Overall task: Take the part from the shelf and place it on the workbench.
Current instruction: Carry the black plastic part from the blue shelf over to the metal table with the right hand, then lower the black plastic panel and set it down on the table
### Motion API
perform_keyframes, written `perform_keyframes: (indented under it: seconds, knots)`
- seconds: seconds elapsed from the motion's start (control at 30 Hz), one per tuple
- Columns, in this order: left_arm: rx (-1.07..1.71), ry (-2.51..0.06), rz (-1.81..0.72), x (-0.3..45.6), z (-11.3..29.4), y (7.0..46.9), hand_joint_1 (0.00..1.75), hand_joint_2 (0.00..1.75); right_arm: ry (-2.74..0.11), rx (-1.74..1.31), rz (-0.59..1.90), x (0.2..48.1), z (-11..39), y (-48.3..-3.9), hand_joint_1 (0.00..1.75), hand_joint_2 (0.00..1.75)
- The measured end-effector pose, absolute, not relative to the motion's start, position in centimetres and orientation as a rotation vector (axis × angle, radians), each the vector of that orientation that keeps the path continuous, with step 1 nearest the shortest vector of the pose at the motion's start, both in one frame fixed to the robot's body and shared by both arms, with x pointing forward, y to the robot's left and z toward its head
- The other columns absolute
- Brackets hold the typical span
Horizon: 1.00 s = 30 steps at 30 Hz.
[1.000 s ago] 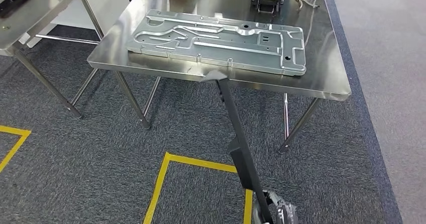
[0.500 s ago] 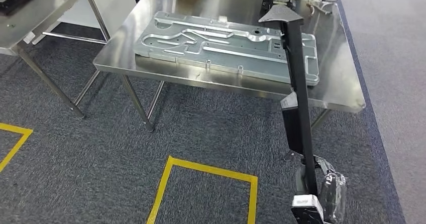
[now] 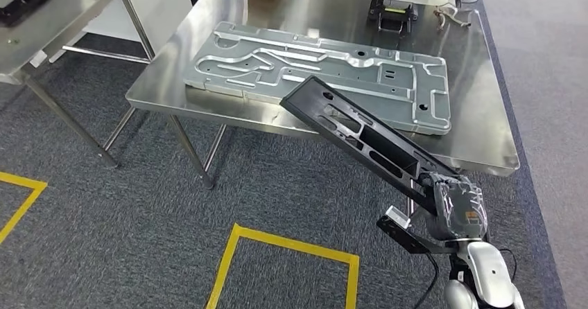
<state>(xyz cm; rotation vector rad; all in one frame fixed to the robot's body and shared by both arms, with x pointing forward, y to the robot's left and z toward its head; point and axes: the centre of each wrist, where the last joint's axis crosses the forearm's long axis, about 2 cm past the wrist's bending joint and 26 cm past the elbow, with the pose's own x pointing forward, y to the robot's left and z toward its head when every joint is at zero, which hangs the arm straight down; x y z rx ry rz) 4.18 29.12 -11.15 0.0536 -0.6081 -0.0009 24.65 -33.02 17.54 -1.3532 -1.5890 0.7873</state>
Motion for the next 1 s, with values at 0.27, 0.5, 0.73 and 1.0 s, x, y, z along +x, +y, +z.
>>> perform_keyframes:
  seconds: [0.27, 0.5, 0.73, 1.0]
  knots:
    - [0.054, -0.611, -0.012, 4.4, -11.1, 29.5, 0.0, 0.0, -1.515, -1.456, 0.974, 28.7, 18.7, -32.7, 1.75, 1.75]
    - [0.06, -0.597, -0.015, 4.5, -11.1, 29.9, 0.0, 0.0, -1.553, -1.497, 1.16, 30.9, 19.4, -29.6, 1.75, 1.75]
    - [0.051, -0.593, -0.015, 4.7, -11.1, 29.9, 0.0, 0.0, -1.605, -1.508, 1.326, 33.0, 21.3, -26.7, 1.75, 1.75]
    - [0.041, -0.6, -0.025, 5.1, -11.0, 29.7, 0.0, 0.0, -1.636, -1.491, 1.48, 34.9, 22.6, -23.6, 1.75, 1.75]
